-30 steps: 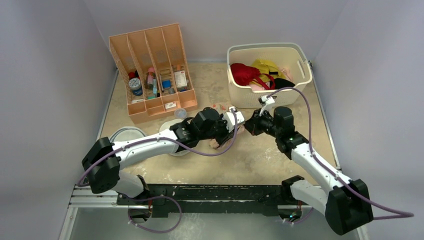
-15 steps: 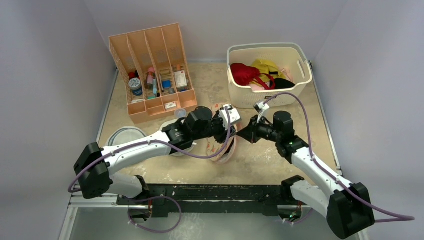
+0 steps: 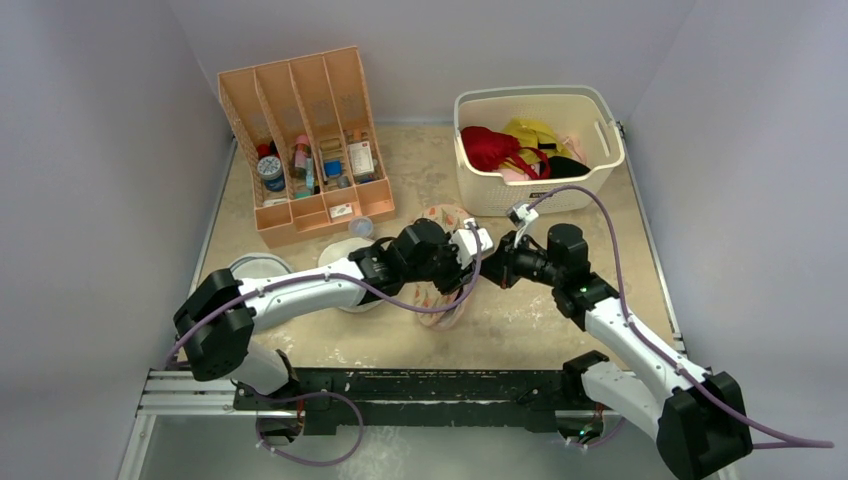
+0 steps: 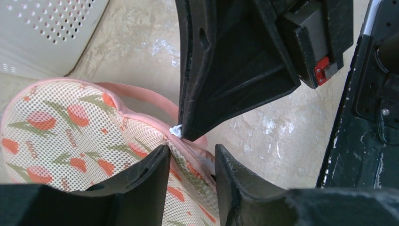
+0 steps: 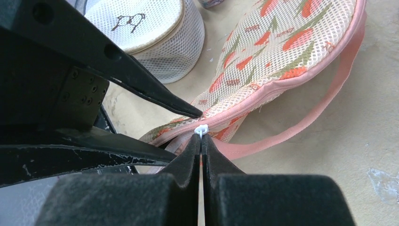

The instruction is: Unzip the laundry bag and remove the bra

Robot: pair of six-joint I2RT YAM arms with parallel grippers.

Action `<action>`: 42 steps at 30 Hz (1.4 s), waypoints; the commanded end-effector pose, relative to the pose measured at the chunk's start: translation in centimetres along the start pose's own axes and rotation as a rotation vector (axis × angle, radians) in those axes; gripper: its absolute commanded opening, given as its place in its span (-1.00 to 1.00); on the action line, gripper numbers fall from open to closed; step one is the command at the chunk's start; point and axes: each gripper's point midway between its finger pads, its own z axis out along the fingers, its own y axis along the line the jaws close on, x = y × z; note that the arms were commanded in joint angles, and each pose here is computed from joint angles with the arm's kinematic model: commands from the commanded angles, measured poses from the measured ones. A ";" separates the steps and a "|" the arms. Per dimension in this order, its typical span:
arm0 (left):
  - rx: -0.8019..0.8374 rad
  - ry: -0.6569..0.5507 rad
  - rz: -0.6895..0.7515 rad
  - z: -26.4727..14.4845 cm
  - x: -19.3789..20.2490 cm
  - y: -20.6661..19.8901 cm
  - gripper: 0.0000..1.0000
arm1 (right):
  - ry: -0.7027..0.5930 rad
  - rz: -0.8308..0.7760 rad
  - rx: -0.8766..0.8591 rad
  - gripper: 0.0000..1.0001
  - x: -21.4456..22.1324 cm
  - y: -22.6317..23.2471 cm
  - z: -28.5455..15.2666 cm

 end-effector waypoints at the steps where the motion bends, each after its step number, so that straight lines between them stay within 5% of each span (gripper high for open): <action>1: -0.016 -0.062 0.025 -0.5 -3.1 0.3 -0.33 | -0.049 -0.035 -0.043 -1.00 -1.6 1.2 -0.2; 9: -0.017 -0.076 0.052 -1.0 -3.6 0.3 -1.00 | -0.047 -0.007 0.047 -1.00 -1.3 -0.5 0.0; 22: 0.057 -0.081 0.130 -1.9 -3.9 -1.9 -1.00 | -0.082 0.078 0.348 -1.00 -1.8 -7.2 1.5; 31: 0.075 -0.031 0.173 -1.8 -2.8 -2.5 -1.00 | -0.101 0.045 0.379 -1.00 -3.9 -9.3 3.2; 37: 0.063 -0.037 0.171 -2.1 -3.4 -2.3 -0.33 | -0.128 -0.072 0.210 -1.00 -4.6 -5.6 2.6; 42: 0.077 -0.105 0.142 -2.9 -4.7 -2.9 -0.11 | -0.123 -0.061 0.111 -1.00 -3.8 -3.4 1.9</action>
